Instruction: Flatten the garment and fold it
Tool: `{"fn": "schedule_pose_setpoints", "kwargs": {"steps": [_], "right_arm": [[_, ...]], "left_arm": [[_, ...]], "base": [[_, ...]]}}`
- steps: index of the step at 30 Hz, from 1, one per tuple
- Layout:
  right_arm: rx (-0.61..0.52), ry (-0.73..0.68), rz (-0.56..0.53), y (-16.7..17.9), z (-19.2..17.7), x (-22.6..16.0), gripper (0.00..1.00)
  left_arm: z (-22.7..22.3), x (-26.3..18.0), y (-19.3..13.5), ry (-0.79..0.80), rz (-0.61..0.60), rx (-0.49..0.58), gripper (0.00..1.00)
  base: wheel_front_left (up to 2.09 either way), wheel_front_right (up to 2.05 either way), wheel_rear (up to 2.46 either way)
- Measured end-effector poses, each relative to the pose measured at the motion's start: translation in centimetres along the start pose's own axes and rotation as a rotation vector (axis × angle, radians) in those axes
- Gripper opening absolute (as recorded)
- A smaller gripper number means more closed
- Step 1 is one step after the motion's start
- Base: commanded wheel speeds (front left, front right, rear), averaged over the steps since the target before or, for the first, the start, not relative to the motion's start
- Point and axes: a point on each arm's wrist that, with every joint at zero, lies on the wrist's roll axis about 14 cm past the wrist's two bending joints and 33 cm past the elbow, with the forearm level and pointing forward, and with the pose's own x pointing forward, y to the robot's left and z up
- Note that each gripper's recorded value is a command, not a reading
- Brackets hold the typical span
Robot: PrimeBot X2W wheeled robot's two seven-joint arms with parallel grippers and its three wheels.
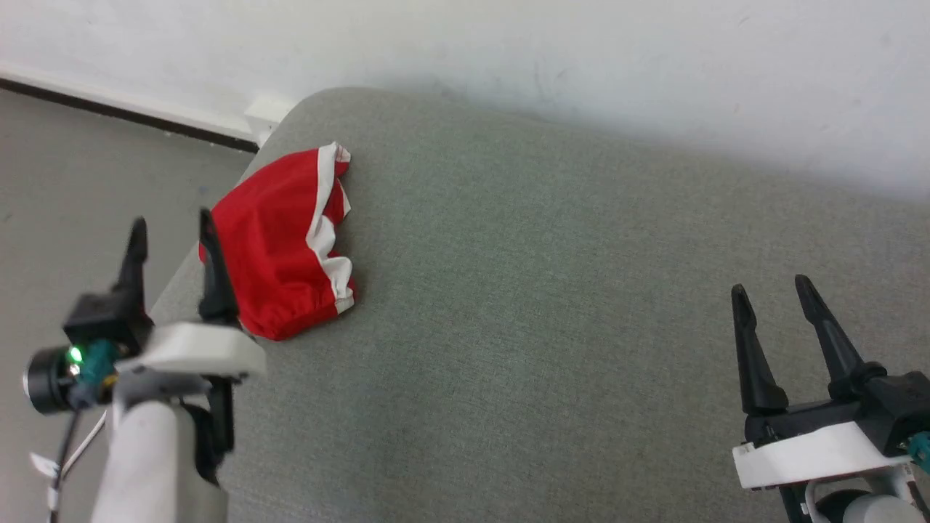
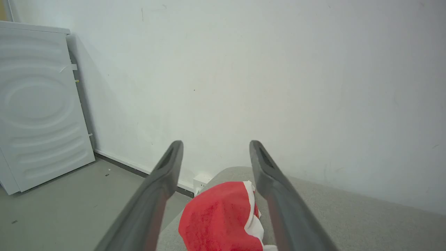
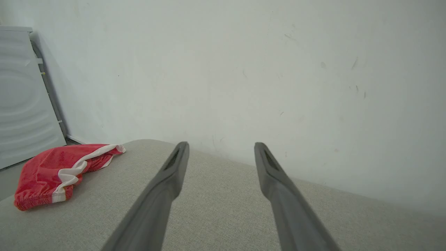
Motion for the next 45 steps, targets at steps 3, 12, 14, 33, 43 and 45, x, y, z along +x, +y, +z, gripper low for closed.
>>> {"fn": "schedule_pose_setpoints", "kwargs": {"steps": [3, 12, 14, 33, 43, 45], "right_arm": [[-0.001, 0.005, 0.007, 0.1, -0.5, 0.3, 1.00], [-0.004, -0.001, 0.004, -0.7, -1.8, 1.9, 1.00], [0.000, 0.007, -0.004, -1.2, -2.4, 2.1, 1.00], [0.014, 0.011, -0.054, -4.8, -6.4, 4.2, 1.00], [0.022, 0.025, -0.073, -5.7, -8.0, 4.3, 1.00], [0.016, 0.017, -0.069, -5.6, -7.6, 4.3, 1.00]], "left_arm": [[0.5, 2.1, 0.5, -0.016, -0.008, -0.015, 1.00], [-3.6, 8.4, -1.5, 0.244, -0.157, 0.046, 1.00], [-5.3, 9.1, -2.3, 0.342, -0.193, 0.071, 1.00], [-20.9, 3.7, -5.2, 1.266, -0.436, 0.352, 1.00], [-23.2, 2.9, -5.2, 1.403, -0.490, 0.422, 0.00], [-22.9, 2.8, -5.5, 1.393, -0.508, 0.413, 0.00]], "base": [[0.00, 0.00, 0.00], [0.00, 0.00, 0.00], [0.00, 0.00, 0.00], [0.00, 0.00, 0.00], [0.00, 0.00, 0.00], [0.00, 0.00, 0.00]]}}
